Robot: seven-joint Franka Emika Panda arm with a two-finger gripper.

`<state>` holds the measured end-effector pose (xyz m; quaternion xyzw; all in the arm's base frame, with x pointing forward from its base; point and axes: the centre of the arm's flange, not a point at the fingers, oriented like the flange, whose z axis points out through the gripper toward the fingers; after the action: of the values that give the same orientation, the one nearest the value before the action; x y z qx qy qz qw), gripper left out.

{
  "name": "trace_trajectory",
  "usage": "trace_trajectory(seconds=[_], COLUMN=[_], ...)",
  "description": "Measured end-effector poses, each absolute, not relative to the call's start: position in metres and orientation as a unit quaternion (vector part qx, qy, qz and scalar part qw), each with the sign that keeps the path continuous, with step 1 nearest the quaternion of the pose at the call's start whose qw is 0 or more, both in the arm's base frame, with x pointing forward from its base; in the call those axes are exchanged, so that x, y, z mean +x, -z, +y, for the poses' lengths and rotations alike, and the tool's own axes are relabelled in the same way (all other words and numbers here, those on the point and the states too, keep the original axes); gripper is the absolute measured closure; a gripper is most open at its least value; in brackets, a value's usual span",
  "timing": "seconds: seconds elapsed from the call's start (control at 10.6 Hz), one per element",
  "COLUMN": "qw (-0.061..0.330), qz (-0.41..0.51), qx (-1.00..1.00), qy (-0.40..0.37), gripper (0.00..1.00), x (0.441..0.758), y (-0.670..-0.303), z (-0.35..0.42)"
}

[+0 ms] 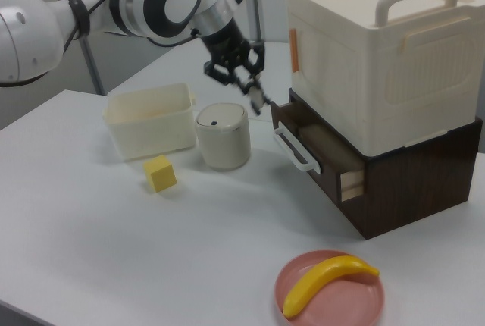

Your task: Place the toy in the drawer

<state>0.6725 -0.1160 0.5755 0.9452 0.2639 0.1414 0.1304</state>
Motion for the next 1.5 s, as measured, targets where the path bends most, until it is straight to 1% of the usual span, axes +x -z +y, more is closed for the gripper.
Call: trace_trajectory(seconds=[0.09,0.28,0.47,0.66,0.75,0.85,0.94,1.13,1.22,1.5], qw=[0.152,0.182,0.208,0.217,0.215,0.214,0.213,0.204,0.189,0.115], qz=[0.257,0.245,0.243,0.248,0.249,0.25,0.251,0.258,0.258,0.198], qx=[0.939,0.932,0.924,0.924,0.925,0.926,0.926,0.928,0.935,0.973], qy=[-0.172,-0.197,-0.209,-0.195,-0.189,-0.187,-0.186,-0.176,-0.152,-0.041], gripper=[0.68,0.68,0.68,0.74,0.62,0.46,0.33,0.02,0.0,0.0], x=[0.675,0.68,0.689,0.698,0.701,0.703,0.704,0.705,0.703,0.681], y=[-0.585,-0.584,-0.566,-0.538,-0.526,-0.521,-0.52,-0.516,-0.513,-0.509], z=[-0.129,-0.157,-0.179,-0.19,-0.191,-0.191,-0.189,-0.178,-0.167,-0.094])
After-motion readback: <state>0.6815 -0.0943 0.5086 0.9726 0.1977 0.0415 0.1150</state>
